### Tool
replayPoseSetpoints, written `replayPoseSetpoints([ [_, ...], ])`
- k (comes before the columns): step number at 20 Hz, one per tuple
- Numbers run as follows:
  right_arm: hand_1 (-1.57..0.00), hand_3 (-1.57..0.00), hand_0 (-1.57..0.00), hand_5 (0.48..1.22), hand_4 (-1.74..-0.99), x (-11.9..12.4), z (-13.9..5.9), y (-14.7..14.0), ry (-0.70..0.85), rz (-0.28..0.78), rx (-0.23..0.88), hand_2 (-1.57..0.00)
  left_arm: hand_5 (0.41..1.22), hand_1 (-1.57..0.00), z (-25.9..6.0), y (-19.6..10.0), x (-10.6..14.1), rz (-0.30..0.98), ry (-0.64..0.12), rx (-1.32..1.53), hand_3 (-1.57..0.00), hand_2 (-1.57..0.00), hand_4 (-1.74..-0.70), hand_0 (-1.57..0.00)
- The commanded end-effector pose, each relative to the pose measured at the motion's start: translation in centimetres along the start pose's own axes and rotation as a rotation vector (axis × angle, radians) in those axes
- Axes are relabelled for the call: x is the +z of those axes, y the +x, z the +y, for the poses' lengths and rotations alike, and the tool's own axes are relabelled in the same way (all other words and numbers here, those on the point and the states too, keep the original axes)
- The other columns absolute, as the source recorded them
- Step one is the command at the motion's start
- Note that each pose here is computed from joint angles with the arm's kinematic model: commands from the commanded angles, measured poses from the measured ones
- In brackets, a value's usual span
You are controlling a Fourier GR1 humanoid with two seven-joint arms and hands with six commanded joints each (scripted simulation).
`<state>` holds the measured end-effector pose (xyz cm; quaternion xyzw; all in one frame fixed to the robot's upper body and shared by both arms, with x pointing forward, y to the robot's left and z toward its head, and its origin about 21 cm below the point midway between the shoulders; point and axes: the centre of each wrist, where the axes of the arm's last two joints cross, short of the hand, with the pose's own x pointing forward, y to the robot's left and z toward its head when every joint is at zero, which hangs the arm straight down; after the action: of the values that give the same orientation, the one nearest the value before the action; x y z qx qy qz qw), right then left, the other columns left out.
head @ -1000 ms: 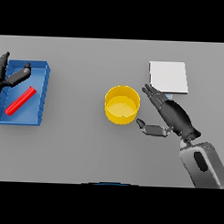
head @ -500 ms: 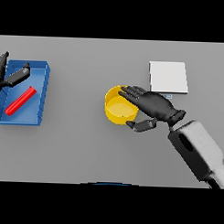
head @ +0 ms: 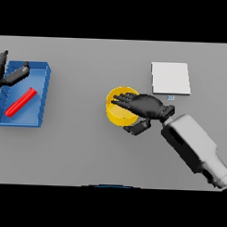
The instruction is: Pick up the red beaker and tilt it to pour out 1 green nut into yellow bowl. Pick up the yellow bowl and place it on the metallic measuring scale.
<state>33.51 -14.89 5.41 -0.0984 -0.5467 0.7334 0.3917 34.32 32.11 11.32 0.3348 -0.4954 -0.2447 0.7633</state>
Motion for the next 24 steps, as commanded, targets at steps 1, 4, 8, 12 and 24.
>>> replayPoseSetpoints([
  [1,0.0,0.0,0.0,0.678,-1.27,-0.3,0.0,0.0,0.016,0.005,0.014,0.0,0.734,0.0,0.0,-0.1,0.2,-0.004,-0.007,-0.005,0.0,0.0,-0.8,0.0],
  [4,0.0,0.0,0.0,0.671,-1.295,-1.2,0.3,0.2,0.058,0.01,0.021,0.0,0.735,0.0,0.0,-0.2,0.3,-0.002,0.004,-0.001,0.0,0.0,-0.8,0.0],
  [8,0.0,0.0,0.0,0.69,-1.307,-1.5,0.0,0.0,0.11,0.023,0.058,0.0,0.735,0.0,0.1,-0.4,0.2,-0.006,0.004,-0.007,0.0,0.0,-0.8,0.0],
  [12,-0.01,-0.05,0.0,0.756,-1.321,-2.1,0.3,0.2,0.134,0.046,0.071,-0.03,0.727,0.0,-0.2,-0.4,-0.1,-0.004,0.003,-0.004,0.0,0.0,-0.79,0.0],
  [24,-1.38,-1.14,-1.39,1.178,-1.682,-1.5,0.0,0.6,0.222,0.029,0.071,-1.31,0.725,0.0,0.3,-0.3,0.3,-0.005,0.014,0.008,0.0,0.0,-0.8,0.0],
])
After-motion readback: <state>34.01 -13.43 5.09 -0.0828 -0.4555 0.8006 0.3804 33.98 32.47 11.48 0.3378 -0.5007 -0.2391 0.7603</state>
